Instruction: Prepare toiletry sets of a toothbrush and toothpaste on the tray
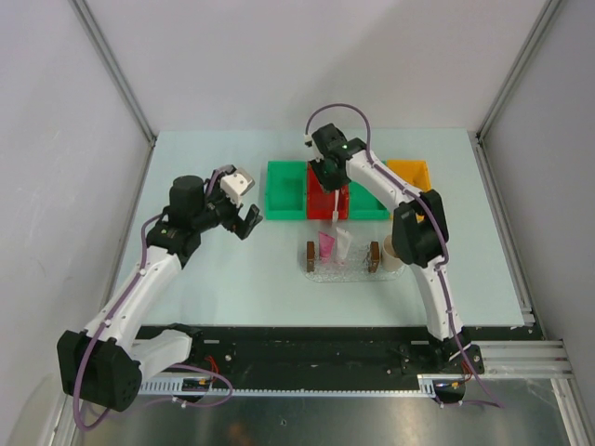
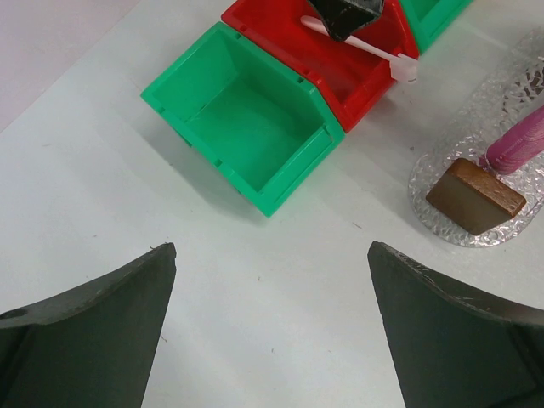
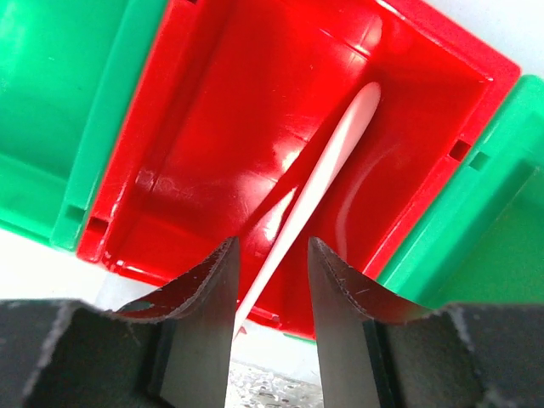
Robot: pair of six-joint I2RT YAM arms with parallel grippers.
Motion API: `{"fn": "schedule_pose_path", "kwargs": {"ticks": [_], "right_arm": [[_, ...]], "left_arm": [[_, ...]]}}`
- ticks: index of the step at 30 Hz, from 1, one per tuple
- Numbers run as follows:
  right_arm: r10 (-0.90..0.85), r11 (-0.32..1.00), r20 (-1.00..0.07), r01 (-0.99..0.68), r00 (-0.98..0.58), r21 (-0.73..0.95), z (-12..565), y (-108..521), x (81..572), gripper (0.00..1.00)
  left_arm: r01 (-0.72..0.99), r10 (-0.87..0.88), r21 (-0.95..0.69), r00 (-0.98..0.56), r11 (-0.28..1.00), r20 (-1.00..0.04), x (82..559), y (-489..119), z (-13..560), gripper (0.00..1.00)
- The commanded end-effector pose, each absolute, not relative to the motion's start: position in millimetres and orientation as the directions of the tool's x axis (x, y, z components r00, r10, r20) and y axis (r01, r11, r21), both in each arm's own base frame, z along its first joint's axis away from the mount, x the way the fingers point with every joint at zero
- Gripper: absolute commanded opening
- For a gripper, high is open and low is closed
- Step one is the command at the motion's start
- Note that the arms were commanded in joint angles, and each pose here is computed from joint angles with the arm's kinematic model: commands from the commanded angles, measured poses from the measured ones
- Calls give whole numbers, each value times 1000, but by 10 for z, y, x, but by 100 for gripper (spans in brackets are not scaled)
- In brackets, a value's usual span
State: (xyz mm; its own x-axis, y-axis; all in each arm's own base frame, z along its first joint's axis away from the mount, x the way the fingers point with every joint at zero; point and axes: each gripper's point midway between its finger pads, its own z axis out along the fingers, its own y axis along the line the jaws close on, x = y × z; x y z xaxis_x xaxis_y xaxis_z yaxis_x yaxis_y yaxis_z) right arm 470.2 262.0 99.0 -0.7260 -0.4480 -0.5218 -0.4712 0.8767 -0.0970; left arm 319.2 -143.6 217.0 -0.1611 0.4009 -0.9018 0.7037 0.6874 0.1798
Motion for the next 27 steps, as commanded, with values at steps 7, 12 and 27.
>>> {"fn": "schedule_pose_path", "kwargs": {"ticks": [7,12,27], "right_arm": [[-430,896,-487,-425,-760,-129,739,2493,4788,42],[-434,897,-460,-417,-775,-145,634,2434,4789,42],[-444,894,-413,-421,-795,-151,420,2389,4751,39]], "left_arm": [[690,372,176,-144,702,-917,3218,-1435,2239,99],[695,376,177,-144,697,-915,3211,-1439,2218,99],[700,380,185,-132,690,-915,3183,-1439,2215,99]]}}
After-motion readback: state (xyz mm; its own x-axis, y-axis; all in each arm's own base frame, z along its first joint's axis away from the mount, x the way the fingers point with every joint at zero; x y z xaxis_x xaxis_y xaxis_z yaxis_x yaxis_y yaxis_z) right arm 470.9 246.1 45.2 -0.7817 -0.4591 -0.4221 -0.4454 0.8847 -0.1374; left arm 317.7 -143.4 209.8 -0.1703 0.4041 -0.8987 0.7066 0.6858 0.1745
